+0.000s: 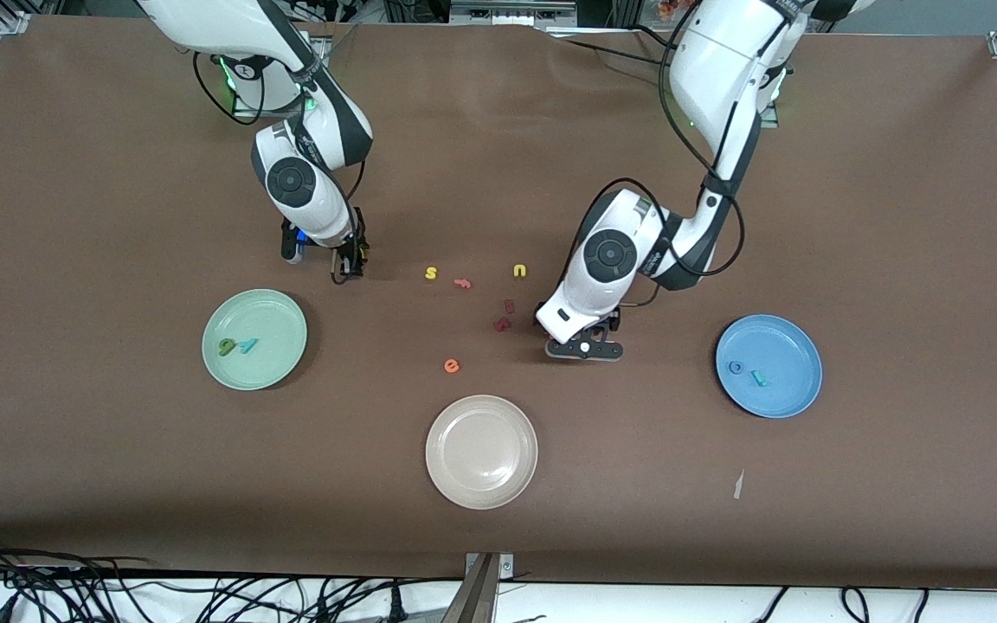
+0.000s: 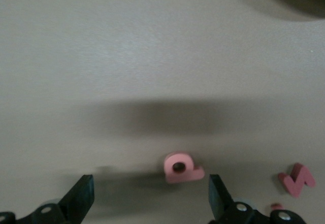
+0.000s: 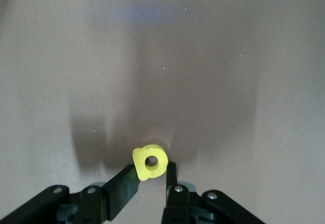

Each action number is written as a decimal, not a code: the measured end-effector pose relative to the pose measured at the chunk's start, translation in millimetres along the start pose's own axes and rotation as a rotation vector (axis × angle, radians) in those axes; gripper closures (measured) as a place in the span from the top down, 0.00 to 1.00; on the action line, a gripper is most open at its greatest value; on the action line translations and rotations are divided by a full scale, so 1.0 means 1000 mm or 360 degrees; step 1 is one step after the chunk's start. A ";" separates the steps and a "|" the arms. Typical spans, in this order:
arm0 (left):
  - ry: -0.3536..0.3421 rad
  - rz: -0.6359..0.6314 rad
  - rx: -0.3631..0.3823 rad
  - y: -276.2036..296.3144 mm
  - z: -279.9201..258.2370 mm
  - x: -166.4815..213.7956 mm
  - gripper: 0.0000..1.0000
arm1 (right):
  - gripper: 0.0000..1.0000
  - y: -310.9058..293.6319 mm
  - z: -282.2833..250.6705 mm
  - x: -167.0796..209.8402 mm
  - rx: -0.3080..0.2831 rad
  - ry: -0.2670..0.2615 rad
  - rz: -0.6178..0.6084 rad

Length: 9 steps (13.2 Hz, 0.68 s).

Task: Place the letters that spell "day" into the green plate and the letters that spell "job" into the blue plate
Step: 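Grasp the yellow d with the right gripper while the left gripper reaches the pink letter, then drop the d on the green plate while the left gripper grasps the pink letter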

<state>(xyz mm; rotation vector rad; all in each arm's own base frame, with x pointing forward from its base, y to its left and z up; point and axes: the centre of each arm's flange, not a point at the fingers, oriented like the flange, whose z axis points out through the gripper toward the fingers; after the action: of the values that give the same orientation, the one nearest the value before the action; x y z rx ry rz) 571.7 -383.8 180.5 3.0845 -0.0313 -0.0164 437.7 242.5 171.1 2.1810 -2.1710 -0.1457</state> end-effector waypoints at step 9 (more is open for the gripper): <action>0.0035 -0.0024 -0.0013 0.015 0.014 0.008 0.72 | 0.29 -0.005 -0.023 0.011 -0.0034 0.0047 0.0018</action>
<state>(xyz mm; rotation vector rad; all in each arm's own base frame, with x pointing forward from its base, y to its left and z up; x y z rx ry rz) 579.2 -399.6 167.1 3.0764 -0.0072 0.0167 445.5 230.6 192.9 2.1452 -2.1562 -0.1346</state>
